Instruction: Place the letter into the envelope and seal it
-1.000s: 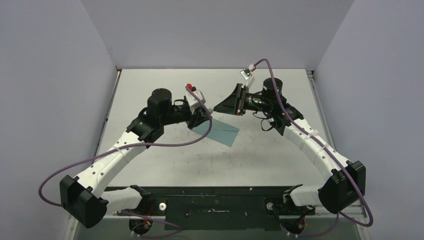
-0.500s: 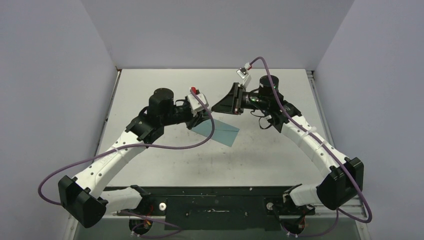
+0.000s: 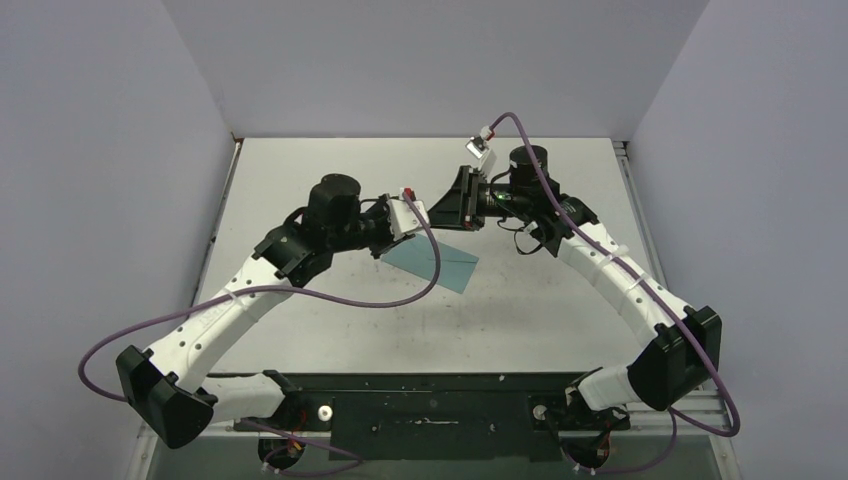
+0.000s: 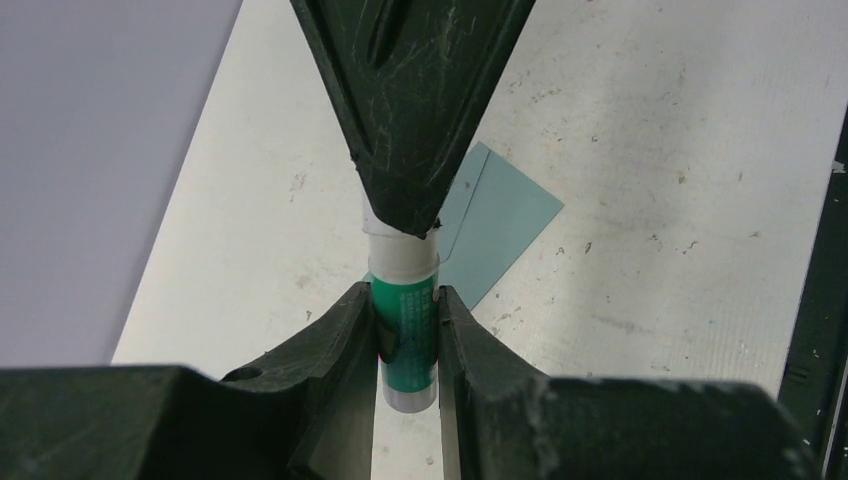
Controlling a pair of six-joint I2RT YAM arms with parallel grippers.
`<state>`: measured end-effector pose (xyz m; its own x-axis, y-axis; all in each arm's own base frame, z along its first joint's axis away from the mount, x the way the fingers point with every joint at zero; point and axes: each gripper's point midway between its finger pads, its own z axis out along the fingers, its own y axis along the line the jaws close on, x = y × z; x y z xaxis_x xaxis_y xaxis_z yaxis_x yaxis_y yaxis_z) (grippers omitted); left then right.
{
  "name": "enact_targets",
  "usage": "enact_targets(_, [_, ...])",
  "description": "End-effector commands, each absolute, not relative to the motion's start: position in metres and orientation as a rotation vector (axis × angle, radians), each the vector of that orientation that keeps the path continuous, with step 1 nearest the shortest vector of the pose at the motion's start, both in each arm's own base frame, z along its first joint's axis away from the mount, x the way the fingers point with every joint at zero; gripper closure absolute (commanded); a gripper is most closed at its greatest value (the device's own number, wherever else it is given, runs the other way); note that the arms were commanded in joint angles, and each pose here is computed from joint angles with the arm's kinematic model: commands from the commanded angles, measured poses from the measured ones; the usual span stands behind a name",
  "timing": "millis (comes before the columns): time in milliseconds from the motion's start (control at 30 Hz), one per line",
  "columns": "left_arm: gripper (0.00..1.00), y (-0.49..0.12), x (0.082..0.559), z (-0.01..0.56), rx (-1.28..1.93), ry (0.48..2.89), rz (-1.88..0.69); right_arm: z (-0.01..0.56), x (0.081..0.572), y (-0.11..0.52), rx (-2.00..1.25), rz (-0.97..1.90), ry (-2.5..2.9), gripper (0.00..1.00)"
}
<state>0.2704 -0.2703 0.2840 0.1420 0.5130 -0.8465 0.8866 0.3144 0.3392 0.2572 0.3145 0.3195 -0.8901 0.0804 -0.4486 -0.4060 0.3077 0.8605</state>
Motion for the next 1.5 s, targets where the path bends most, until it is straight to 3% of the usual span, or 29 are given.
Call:
enact_targets(0, [1.0, -0.281, 0.269, 0.303, 1.385, 1.422, -0.421, 0.356, 0.244, 0.326, -0.366, 1.699, 2.071, 0.95])
enact_targets(633, [1.0, -0.281, 0.277, 0.306, 1.48, 1.352, -0.233, 0.346, 0.243, 0.333, -0.296, 1.68, 2.187, 0.95])
enact_targets(1467, [1.0, -0.29, 0.289, 0.336, 1.434, 1.208, -0.154, 0.309, 0.258, 0.336, 0.231, 1.573, 2.364, 0.95])
